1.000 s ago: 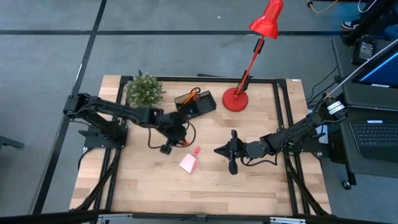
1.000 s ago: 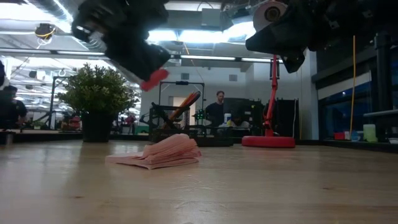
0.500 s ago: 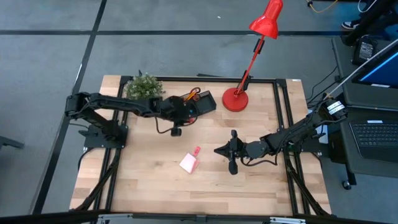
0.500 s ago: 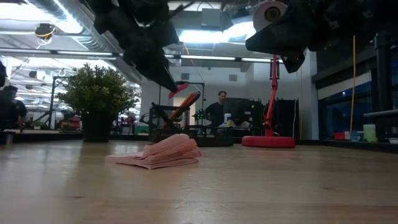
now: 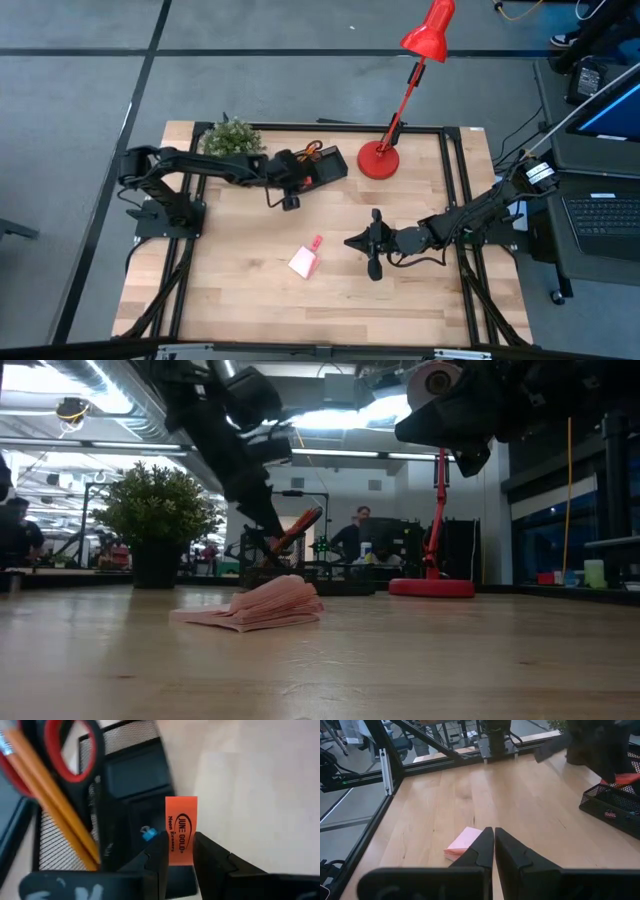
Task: Pick and place office supplies into organizer
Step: Put the orange eraser into the black desk organizer
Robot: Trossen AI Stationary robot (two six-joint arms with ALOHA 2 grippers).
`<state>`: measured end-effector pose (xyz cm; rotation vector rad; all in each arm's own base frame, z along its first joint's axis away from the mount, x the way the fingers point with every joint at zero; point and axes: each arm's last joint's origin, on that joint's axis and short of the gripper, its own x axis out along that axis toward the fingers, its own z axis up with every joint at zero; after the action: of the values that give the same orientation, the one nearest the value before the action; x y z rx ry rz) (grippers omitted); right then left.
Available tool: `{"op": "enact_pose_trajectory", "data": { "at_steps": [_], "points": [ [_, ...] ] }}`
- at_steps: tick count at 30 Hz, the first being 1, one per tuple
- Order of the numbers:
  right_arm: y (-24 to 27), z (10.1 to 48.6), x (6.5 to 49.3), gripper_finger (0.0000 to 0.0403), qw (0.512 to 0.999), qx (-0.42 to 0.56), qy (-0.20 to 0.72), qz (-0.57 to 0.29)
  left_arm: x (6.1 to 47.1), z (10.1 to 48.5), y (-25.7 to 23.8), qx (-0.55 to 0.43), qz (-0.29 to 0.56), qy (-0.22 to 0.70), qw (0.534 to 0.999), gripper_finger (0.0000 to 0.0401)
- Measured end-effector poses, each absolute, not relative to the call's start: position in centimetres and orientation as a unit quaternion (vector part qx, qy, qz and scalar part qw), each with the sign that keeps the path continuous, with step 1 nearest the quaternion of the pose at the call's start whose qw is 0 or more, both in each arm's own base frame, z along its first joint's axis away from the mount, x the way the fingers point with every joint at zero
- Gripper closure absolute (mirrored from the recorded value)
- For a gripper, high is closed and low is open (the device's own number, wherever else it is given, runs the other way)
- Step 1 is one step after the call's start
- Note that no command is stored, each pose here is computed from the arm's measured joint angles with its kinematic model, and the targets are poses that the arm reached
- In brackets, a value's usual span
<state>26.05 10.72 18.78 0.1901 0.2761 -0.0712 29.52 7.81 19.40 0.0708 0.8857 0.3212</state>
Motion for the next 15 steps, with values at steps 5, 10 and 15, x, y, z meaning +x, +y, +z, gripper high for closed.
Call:
{"op": "enact_pose_trajectory", "data": {
  "at_steps": [5,10,15],
  "points": [
    [10.71,18.77,26.06,0.0383,0.985,0.095,0.138,-0.036,29.72,18.64,8.10,0.051,0.197,0.439,0.875,0.0329],
    [10.71,18.75,26.05,0.0383,0.985,0.094,0.139,-0.036,29.75,18.45,8.22,0.051,0.220,0.441,0.869,0.0329],
    [10.71,18.74,26.05,0.0383,0.985,0.094,0.139,-0.036,29.74,18.43,8.21,0.049,0.221,0.441,0.868,0.0329]
  ]
}}
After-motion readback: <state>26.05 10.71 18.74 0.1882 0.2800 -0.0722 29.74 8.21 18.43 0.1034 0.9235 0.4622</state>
